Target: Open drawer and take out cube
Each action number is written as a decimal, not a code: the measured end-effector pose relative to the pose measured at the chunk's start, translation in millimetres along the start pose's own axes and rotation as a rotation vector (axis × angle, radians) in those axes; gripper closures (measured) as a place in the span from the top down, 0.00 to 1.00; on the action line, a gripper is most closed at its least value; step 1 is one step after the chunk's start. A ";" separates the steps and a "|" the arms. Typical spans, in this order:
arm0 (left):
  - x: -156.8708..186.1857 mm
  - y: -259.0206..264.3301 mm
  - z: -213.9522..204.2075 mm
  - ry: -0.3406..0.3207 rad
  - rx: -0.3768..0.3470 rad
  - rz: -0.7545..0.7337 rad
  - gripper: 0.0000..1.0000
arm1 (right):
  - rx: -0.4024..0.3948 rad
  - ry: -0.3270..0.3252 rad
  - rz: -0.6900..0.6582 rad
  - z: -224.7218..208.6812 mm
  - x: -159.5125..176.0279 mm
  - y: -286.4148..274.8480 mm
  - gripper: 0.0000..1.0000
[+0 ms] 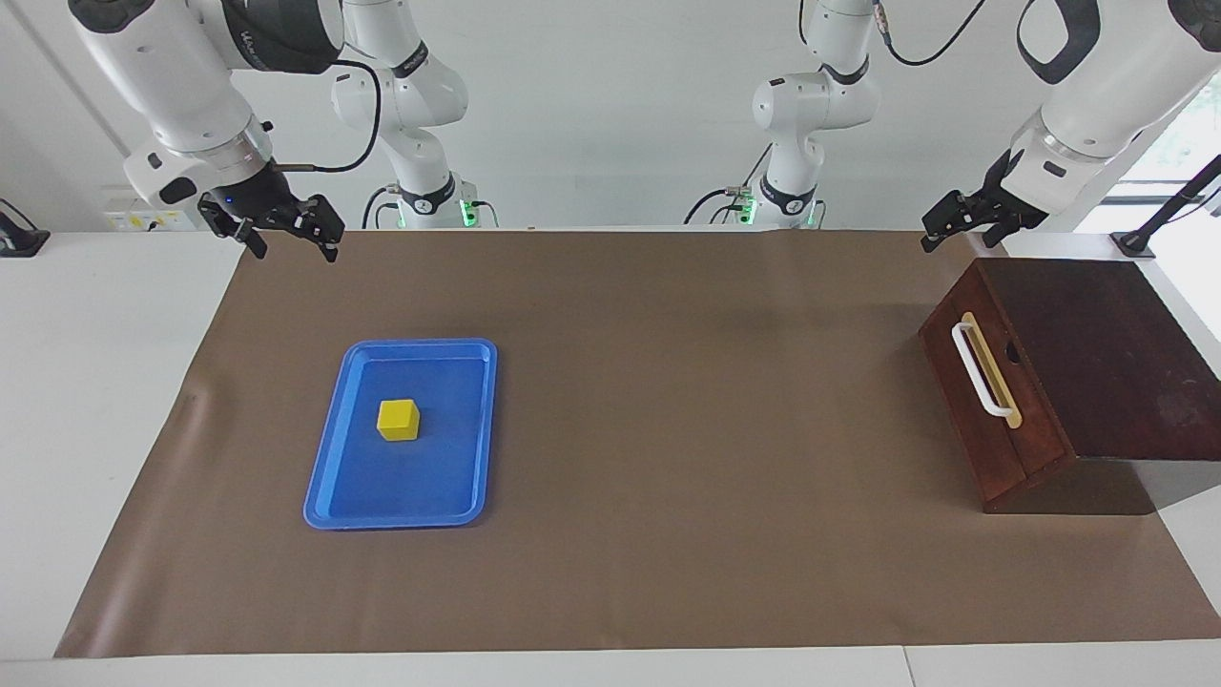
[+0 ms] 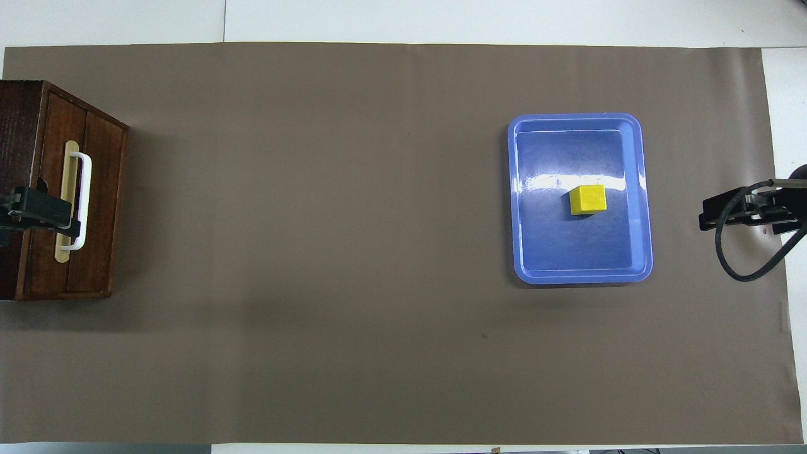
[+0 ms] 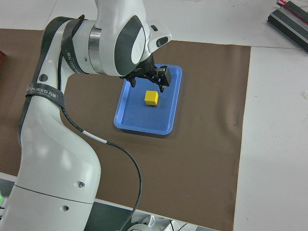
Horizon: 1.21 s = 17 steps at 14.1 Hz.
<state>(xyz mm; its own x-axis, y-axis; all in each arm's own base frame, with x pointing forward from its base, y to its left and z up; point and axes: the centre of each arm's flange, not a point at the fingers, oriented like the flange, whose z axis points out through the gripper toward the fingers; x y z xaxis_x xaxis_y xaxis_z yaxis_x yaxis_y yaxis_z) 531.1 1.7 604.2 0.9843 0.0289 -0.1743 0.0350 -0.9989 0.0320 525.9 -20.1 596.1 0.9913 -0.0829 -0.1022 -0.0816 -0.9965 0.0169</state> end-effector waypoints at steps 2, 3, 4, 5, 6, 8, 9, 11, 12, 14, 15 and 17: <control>3.0 0.0 3.9 -0.012 0.004 0.002 1.00 | 0.000 0.001 -0.002 -0.1 0.0 -1.3 1.00; 3.9 -0.3 4.5 -0.015 0.004 0.002 1.00 | -0.001 0.005 -0.002 -0.5 0.4 -1.0 1.00; 4.4 -0.7 4.7 -0.015 0.004 0.002 1.00 | -0.001 0.012 -0.001 -1.7 1.2 -0.4 1.00; 4.4 -1.0 4.6 -0.015 0.004 0.002 1.00 | -0.001 0.020 0.000 -3.8 2.3 0.1 1.00; 4.4 -1.4 4.4 -0.015 0.004 0.002 1.00 | -0.001 0.027 0.001 -6.3 3.4 0.5 1.00; 4.4 -1.4 4.5 -0.015 0.004 0.002 1.00 | -0.001 0.032 0.003 -8.8 5.4 0.9 1.00; 4.6 -1.3 4.7 -0.016 0.004 0.002 1.00 | -0.001 0.032 0.004 -8.6 6.3 1.3 1.00; 4.8 -1.3 5.1 -0.017 0.004 0.002 1.00 | -0.002 0.031 0.005 -8.1 7.8 1.8 1.00; 4.9 -1.0 5.3 -0.017 0.005 0.004 1.00 | -0.002 0.031 0.006 -8.0 8.5 2.0 1.00; 4.9 1.3 5.4 -0.017 0.005 0.008 1.00 | -0.002 0.030 0.006 -7.2 9.4 2.2 1.00; 4.9 3.2 5.5 -0.017 0.007 0.012 1.00 | -0.002 0.029 0.006 -7.0 9.6 2.1 1.00; 5.1 7.6 5.4 -0.014 0.013 0.021 1.00 | -0.002 0.029 0.006 -6.9 9.6 2.1 1.00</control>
<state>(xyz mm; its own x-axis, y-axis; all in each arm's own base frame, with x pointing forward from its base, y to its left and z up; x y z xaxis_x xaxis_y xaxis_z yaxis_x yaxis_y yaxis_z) 535.5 -5.9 598.2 0.9823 0.0078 -0.1874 0.0123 -0.9997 0.0228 536.0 -22.9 602.1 0.9934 -0.0888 -0.0730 -0.0875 -0.9960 0.0197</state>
